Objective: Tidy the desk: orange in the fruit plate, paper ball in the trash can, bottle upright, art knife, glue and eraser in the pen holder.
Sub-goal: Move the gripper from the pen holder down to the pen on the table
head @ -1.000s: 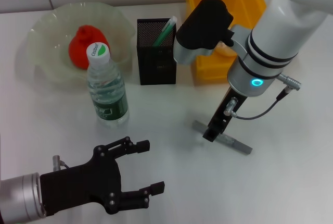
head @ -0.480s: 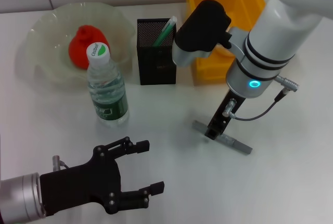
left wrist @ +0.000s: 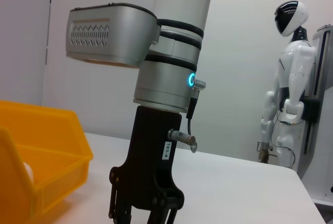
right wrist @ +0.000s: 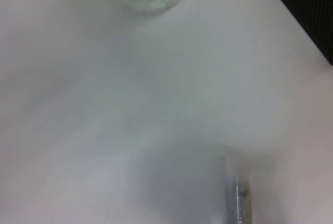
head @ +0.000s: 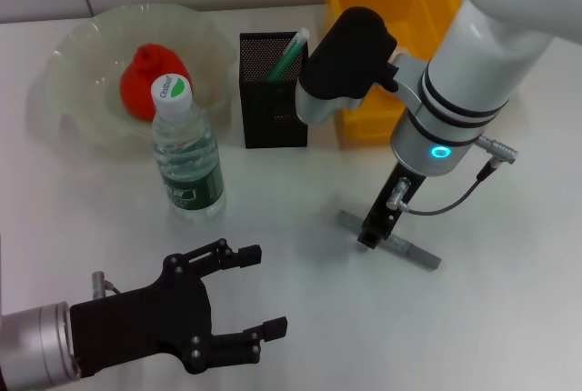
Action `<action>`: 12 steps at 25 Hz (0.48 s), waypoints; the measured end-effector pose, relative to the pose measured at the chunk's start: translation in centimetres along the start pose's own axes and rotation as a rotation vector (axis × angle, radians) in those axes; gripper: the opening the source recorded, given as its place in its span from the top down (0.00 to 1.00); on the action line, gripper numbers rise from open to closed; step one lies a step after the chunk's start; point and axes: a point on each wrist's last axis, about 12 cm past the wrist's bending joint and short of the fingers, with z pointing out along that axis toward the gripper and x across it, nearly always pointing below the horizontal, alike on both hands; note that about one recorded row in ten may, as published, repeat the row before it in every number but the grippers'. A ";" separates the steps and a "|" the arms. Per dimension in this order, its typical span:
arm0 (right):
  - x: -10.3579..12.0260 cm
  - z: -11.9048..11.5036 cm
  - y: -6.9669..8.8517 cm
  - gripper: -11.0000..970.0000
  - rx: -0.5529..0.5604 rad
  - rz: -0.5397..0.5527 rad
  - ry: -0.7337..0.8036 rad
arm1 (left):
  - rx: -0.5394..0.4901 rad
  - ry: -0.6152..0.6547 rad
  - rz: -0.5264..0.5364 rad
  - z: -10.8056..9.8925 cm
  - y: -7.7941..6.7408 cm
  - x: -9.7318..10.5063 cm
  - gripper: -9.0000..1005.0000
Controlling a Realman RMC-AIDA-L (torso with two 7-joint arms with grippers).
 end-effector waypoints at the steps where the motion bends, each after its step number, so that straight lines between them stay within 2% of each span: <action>1: 0.0 0.1 0.1 0.55 0.001 -0.002 0.003 | 0.000 0.000 0.000 0.0 0.0 0.0 0.16; 12: 0.0 0.1 0.1 0.55 0.003 -0.007 0.007 | 0.002 -0.001 -0.002 0.0 0.0 0.0 0.16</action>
